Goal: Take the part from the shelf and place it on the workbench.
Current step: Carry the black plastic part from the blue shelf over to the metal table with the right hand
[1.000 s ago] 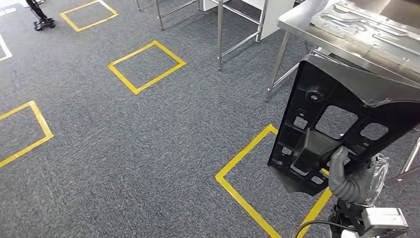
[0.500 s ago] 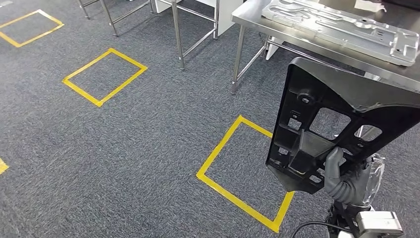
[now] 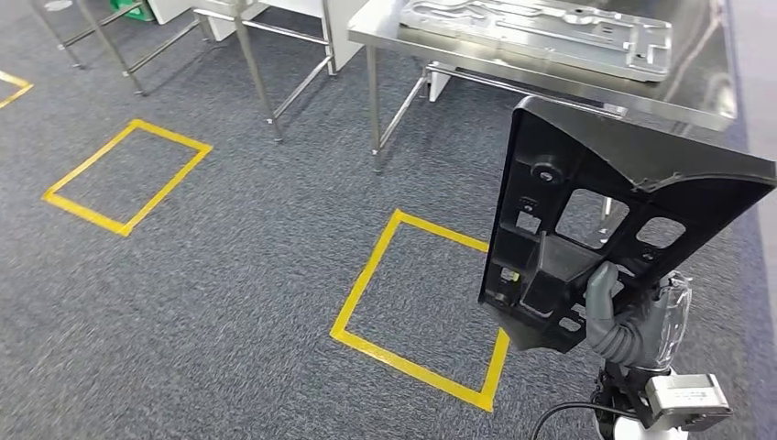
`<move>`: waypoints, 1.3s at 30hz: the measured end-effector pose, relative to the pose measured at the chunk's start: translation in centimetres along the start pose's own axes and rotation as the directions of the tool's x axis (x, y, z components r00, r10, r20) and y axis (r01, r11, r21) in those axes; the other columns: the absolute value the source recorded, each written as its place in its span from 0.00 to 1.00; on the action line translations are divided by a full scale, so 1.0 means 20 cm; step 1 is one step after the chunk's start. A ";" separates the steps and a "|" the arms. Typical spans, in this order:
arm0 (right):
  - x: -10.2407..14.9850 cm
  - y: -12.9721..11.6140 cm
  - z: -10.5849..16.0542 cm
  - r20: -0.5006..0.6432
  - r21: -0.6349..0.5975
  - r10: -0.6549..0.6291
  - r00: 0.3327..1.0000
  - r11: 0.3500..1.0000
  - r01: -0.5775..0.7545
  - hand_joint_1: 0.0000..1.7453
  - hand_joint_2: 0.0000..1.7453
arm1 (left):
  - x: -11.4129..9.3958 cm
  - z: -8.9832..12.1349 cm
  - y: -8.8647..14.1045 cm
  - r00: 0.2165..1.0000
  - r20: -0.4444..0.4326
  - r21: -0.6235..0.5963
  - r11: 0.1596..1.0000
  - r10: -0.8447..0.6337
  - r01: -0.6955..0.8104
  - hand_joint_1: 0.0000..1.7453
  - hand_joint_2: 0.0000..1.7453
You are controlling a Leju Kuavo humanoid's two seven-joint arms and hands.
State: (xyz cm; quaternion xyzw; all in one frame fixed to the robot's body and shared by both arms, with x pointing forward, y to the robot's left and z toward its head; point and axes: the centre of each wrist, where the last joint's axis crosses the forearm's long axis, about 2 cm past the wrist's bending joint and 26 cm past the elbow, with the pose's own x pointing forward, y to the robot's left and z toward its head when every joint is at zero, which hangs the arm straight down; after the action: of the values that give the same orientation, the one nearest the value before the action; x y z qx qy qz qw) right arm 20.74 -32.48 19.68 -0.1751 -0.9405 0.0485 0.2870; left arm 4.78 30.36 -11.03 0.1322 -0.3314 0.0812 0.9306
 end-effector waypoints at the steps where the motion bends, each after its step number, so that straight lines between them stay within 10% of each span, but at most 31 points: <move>1: 0.00 0.00 0.00 0.001 -0.001 -0.002 1.000 1.000 0.002 1.00 1.00 | 0.00 0.00 0.00 1.000 0.000 0.001 1.000 0.000 0.000 0.00 0.00; 39: -0.23 0.16 -0.13 -0.120 0.035 -0.094 0.988 0.994 0.099 1.00 1.00 | -0.05 0.04 -0.01 0.995 -0.001 0.078 0.992 0.102 -0.102 0.00 0.00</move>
State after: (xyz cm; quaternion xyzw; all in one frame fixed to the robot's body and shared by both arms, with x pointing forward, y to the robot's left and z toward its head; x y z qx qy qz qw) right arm 26.75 -31.15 18.90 -0.1259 -0.9281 0.0432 0.3477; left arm 3.58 29.96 -11.17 0.1513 -0.3320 0.1417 0.9202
